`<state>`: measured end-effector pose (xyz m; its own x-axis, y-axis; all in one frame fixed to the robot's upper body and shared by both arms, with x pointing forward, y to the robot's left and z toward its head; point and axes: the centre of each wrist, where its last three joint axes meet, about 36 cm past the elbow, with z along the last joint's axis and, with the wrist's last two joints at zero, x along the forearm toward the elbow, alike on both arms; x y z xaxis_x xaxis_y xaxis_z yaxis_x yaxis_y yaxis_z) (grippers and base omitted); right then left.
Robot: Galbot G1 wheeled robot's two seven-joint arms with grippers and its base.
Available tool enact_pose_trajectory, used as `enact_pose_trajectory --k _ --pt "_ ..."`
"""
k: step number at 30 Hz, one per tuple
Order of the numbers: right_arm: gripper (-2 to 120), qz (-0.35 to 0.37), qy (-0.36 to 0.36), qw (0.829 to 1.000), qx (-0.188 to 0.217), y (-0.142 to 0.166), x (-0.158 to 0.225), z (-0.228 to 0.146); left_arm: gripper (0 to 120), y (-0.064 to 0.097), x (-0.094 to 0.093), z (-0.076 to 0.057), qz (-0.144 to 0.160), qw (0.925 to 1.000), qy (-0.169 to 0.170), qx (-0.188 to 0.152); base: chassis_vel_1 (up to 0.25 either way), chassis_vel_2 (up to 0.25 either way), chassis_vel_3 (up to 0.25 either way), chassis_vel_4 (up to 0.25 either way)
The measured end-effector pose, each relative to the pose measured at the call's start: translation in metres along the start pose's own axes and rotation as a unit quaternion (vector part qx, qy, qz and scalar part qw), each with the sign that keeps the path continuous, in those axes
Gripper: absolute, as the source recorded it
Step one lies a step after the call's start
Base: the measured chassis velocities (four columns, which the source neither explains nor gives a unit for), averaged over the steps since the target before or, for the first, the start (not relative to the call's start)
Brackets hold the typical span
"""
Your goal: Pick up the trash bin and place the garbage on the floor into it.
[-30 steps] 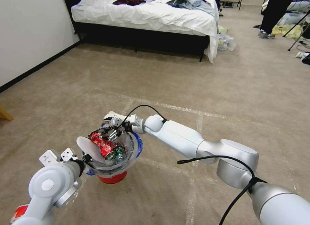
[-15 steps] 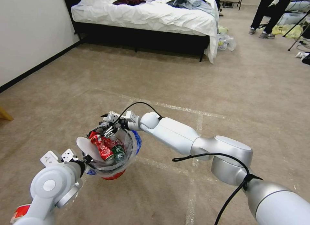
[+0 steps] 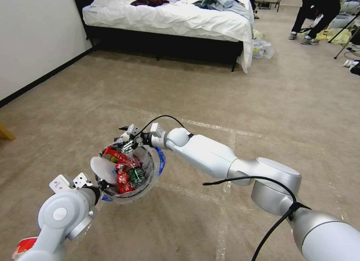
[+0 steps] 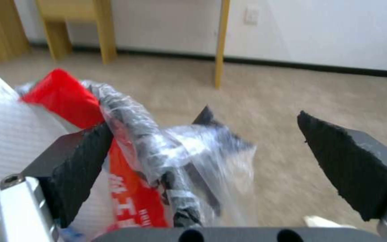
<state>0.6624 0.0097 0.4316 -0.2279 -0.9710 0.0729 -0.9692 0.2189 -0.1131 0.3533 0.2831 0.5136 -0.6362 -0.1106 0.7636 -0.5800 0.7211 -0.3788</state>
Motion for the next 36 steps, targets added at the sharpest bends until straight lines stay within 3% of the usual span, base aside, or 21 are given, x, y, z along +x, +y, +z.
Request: enact_pose_trajectory --k 2,8,26,36 --pt "100 -0.002 -0.029 0.999 -0.027 -0.001 0.003 0.000 4 0.002 -0.003 -0.001 -0.008 0.9999 0.004 -0.005 0.000 0.000 0.000 0.000" --pt "100 -0.012 -0.041 0.999 -0.032 -0.004 0.010 0.001 4 0.005 -0.008 -0.003 -0.018 0.9997 0.012 -0.009 0.000 0.000 0.000 0.000" --pt "100 -0.017 -0.038 0.999 -0.024 -0.008 0.036 0.020 4 0.008 -0.017 -0.006 -0.039 0.9988 0.026 -0.011 0.000 0.000 0.000 0.000" --pt "100 -0.030 -0.024 0.999 0.001 -0.010 0.056 0.031 4 0.006 -0.021 -0.007 -0.051 0.9982 0.028 -0.016 0.000 0.000 0.000 0.000"
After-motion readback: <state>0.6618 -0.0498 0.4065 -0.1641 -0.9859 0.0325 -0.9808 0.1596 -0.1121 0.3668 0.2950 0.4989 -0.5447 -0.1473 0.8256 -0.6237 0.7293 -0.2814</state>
